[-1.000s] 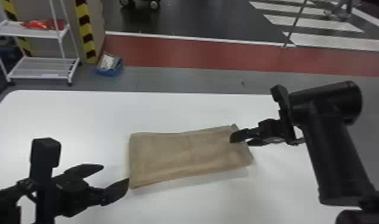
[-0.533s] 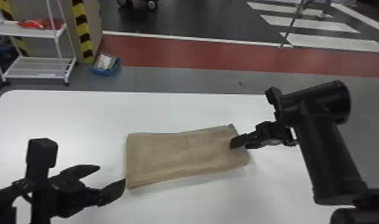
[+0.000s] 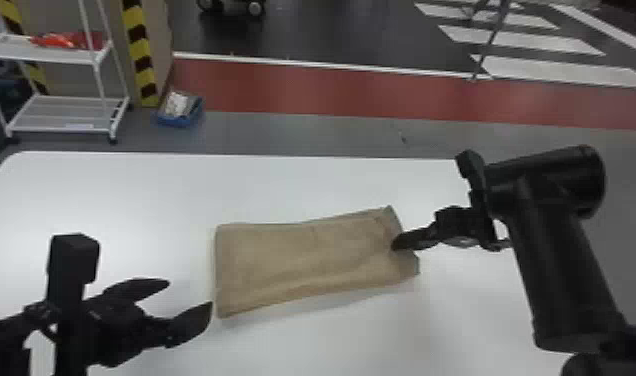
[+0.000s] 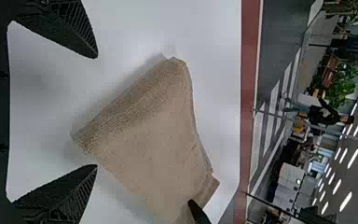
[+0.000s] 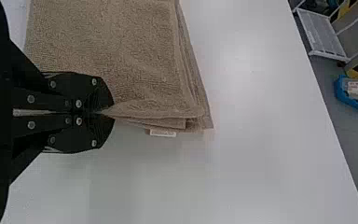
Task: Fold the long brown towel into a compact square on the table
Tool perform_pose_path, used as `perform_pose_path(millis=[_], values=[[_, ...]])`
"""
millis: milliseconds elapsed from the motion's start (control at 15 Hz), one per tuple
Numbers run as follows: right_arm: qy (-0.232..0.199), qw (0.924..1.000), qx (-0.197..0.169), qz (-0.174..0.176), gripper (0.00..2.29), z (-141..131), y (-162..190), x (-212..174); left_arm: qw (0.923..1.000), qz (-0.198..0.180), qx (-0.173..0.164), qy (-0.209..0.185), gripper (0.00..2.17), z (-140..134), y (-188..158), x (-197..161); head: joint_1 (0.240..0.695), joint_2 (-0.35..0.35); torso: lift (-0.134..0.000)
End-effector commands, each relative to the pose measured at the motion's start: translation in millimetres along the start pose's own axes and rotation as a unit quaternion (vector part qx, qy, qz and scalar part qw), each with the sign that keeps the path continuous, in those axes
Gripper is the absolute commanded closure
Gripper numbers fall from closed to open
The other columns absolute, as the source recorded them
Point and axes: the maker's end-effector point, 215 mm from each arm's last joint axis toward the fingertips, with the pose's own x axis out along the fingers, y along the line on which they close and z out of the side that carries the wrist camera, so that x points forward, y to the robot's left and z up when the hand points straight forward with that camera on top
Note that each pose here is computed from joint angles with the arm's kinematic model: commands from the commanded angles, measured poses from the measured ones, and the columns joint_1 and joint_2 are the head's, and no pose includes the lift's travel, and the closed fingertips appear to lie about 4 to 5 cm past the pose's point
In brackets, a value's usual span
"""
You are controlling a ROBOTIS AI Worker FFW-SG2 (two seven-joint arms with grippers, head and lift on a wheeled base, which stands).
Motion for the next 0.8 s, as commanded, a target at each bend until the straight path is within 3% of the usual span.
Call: perform_pose_path(millis=[0,400,533,733], values=[[-0.027,0.9988,0.015,0.037,1.51,8,10,-10,1.0,0.0,0.0,0.001,0.04,0,0,0,0.695,-0.188,-0.123],[-0.112,0.987,0.072,0.09,1.51,21,5,-100,1.0,-0.002,0.001,-0.002,0.04,6,1,-3,0.695,-0.201,-0.123],[-0.14,0.9833,0.066,0.096,1.51,34,-1,-128,1.0,-0.004,0.001,-0.001,0.04,6,0,-3,0.695,-0.231,-0.123],[-0.164,0.977,0.056,0.124,1.51,55,18,-140,1.0,-0.004,0.0,0.004,0.04,4,0,-4,0.695,-0.255,-0.123]])
